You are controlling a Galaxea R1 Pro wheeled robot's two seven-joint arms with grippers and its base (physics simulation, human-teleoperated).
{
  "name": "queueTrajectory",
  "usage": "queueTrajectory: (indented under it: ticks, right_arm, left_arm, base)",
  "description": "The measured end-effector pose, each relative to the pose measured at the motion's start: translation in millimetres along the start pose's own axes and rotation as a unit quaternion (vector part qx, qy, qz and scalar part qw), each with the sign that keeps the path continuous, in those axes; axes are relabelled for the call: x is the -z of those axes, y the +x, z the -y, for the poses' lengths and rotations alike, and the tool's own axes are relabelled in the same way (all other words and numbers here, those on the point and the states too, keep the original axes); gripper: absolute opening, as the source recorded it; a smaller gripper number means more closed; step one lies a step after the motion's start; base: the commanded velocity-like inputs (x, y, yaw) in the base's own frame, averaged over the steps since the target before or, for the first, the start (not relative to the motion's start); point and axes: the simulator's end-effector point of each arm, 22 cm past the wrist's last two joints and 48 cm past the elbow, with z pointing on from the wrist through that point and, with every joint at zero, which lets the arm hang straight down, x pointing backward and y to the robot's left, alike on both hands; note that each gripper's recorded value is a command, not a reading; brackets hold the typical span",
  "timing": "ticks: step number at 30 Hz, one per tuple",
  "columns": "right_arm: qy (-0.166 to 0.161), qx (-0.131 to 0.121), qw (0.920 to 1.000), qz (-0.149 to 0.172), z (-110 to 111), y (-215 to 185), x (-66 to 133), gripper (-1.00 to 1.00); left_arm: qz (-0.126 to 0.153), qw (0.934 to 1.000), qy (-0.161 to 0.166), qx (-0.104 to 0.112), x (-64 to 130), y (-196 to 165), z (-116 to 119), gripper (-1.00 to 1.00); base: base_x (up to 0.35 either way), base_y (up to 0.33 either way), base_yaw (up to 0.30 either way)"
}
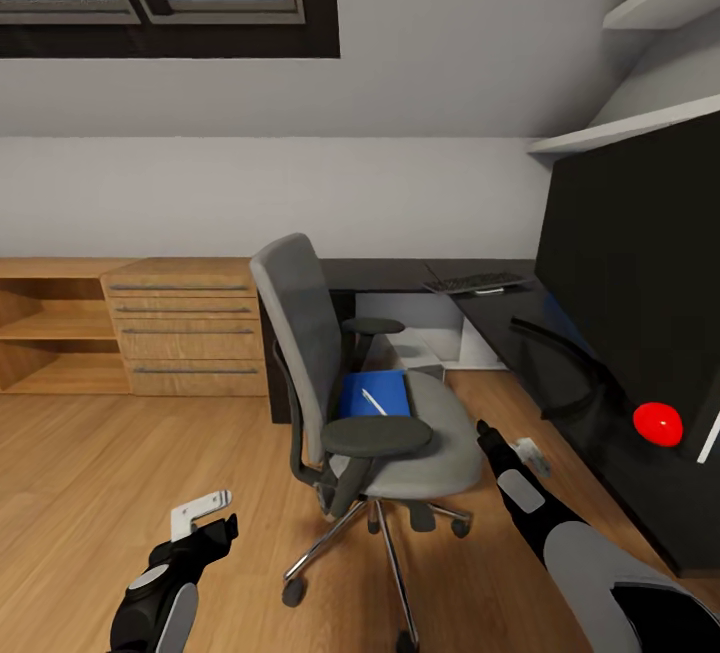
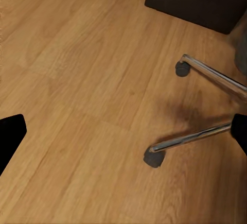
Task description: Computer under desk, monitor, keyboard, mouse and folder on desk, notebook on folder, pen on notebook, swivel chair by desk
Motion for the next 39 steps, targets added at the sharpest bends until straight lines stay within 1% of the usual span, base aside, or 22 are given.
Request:
queueTrajectory:
  ticks: [6,14,20,25,28,30,37,39]
  right_arm:
    - [0.001,0.0,1.0,0.0,0.3,0.1,0.1,1.0]
    - [0.001,0.0,1.0,0.0,0.3,0.0,0.2,1.0]
    - [0.002,0.0,1.0,-0.001,1.0,0.4,0.0,1.0]
    - [0.002,0.0,1.0,-0.001,1.5,0.8,0.0,1.0]
    - [0.003,0.0,1.0,-0.002,7.5,5.6,-0.7,1.0]
    - [0.003,0.0,1.0,-0.003,11.3,8.5,-1.2,1.0]
    - [0.003,-0.001,1.0,-0.003,24.2,18.6,-2.7,1.0]
    - [0.006,0.0,1.0,-0.005,28.1,22.0,-4.6,1.0]
  left_arm:
    - [0.001,1.0,-0.002,0.003,-0.1,-1.3,-2.6,1.0]
    - [0.002,1.0,-0.002,0.004,-0.1,-1.9,-3.3,1.0]
    - [0.001,1.0,-0.005,0.004,-0.5,-1.9,-5.5,1.0]
    - [0.018,0.9996,-0.01,0.019,4.3,-18.2,-14.4,1.0]
    - [0.023,0.9991,-0.019,0.03,3.0,-18.0,-25.8,1.0]
    - [0.025,0.9989,-0.021,0.033,1.6,-15.2,-29.6,1.0]
    - [0.027,0.9986,-0.025,0.037,-3.7,-2.2,-37.2,1.0]
    - [0.023,0.9987,-0.026,0.037,-6.0,0.9,-37.8,1.0]
  base:
    - [0.093,-0.005,0.0]
    - [0.255,-0.001,0.0]
    - [0.081,0.0,0.0]
    - [0.007,0.0,0.0]
    - [0.002,0.0,0.0]
    - [0.001,0.0,0.0]
    - [0.0,0.0,0.0]
    - [0.0,0.0,0.0]
